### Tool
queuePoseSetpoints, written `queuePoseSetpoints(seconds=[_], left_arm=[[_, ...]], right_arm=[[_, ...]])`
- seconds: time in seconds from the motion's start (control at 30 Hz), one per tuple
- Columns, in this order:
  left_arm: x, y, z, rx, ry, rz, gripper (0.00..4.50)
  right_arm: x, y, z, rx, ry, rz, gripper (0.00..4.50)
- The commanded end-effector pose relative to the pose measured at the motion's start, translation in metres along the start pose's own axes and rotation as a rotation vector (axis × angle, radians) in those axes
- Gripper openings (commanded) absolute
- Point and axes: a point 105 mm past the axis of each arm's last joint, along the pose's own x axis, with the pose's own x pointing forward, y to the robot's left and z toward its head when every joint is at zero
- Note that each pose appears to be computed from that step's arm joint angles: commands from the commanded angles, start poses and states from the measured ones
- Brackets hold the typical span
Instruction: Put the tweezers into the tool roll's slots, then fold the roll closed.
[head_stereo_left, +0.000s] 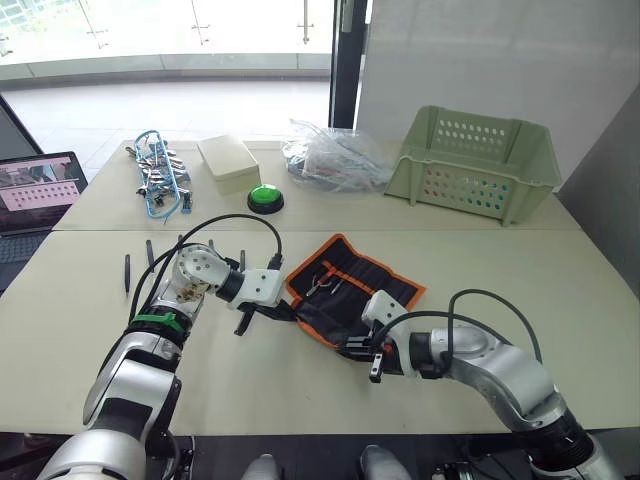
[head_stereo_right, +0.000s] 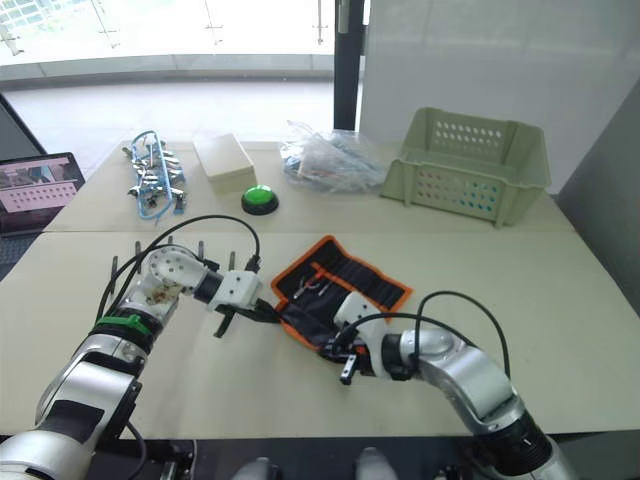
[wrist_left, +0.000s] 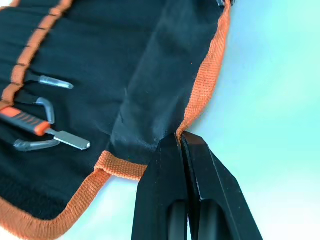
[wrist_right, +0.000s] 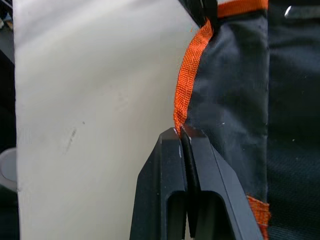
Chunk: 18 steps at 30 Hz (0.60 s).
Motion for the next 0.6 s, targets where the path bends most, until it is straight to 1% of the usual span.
queuePoseSetpoints(seconds=[0.03, 0.17, 0.2, 0.3, 0.37, 0.43, 0.47, 0.53, 0.57, 0.6], left_arm=[[0.007, -0.008, -0.009, 0.015, 0.047, -0.029, 0.00], [0.010, -0.004, -0.007, 0.038, 0.047, -0.020, 0.00], [0.010, -0.003, -0.008, 0.044, 0.052, -0.019, 0.00], [0.009, -0.002, -0.008, 0.049, 0.057, -0.013, 0.00], [0.007, 0.000, -0.009, 0.051, 0.061, -0.009, 0.00], [0.006, 0.001, -0.009, 0.053, 0.064, -0.005, 0.00], [0.005, 0.002, -0.009, 0.053, 0.064, -0.001, 0.00], [0.004, 0.003, -0.009, 0.052, 0.064, 0.007, 0.00], [0.003, 0.004, -0.009, 0.051, 0.063, 0.013, 0.00], [0.002, 0.005, -0.008, 0.051, 0.061, 0.018, 0.00]], right_arm=[[0.005, -0.006, -0.008, 0.000, 0.029, -0.036, 0.04], [0.001, -0.007, -0.008, 0.064, 0.027, -0.030, 0.04], [-0.002, -0.008, -0.005, 0.075, 0.012, -0.025, 0.29], [-0.016, 0.001, 0.014, 0.118, -0.072, 0.060, 1.20], [-0.027, 0.004, 0.038, 0.168, -0.196, 0.118, 1.91], [-0.030, 0.001, 0.056, 0.151, -0.287, 0.110, 2.61], [-0.026, -0.003, 0.057, 0.128, -0.291, 0.077, 2.92], [-0.016, -0.008, 0.052, 0.083, -0.269, 0.030, 2.92], [-0.010, -0.012, 0.050, 0.084, -0.266, 0.000, 2.77], [-0.005, -0.015, 0.047, 0.090, -0.262, -0.019, 2.47]])
